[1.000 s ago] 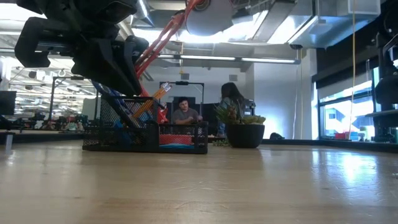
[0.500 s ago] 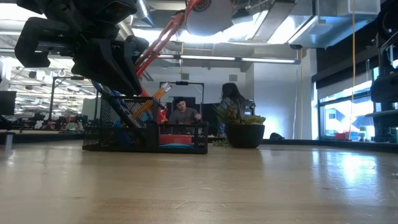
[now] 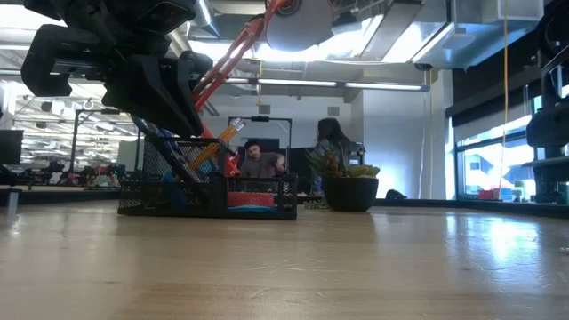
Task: Pick and place office supplies into organizer
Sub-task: Put the black pen into the black desk organizer
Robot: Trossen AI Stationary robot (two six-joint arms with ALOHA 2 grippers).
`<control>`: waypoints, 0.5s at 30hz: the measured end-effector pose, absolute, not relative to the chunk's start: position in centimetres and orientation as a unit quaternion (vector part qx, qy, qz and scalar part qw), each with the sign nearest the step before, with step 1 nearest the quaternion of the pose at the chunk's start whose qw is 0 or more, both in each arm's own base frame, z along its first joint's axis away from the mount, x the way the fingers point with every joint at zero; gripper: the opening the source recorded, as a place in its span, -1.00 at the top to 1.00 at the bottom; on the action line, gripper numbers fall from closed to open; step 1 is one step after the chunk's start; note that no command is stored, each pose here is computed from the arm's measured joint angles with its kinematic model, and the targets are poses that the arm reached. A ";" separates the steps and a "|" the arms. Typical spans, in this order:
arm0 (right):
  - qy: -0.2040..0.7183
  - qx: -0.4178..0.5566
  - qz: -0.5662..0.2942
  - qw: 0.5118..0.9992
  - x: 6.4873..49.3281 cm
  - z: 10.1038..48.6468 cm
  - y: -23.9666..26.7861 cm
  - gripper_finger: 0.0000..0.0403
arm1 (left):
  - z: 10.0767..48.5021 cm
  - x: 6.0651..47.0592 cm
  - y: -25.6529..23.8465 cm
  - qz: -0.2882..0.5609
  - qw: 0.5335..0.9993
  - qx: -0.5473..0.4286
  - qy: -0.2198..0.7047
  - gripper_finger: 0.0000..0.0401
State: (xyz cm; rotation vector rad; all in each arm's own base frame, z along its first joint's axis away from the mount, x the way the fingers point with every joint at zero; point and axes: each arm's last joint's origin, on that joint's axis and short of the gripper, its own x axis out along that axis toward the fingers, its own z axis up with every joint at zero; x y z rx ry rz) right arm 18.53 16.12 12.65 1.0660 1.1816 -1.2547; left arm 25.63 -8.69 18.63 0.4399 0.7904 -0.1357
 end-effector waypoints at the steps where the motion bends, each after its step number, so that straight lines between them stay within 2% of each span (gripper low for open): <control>1: 0.495 0.446 -0.526 0.529 18.5 12.7 16.1 0.47 | 18.6 25.6 -8.7 -0.066 0.897 0.212 0.382 0.71; 9: 0.496 0.444 -0.527 0.529 18.5 12.6 16.1 0.65 | 18.6 25.6 -8.7 -0.066 0.897 0.212 0.382 0.71; 15: 0.503 0.437 -0.522 0.533 18.5 12.6 16.1 0.70 | 18.6 25.6 -8.7 -0.066 0.897 0.212 0.382 0.71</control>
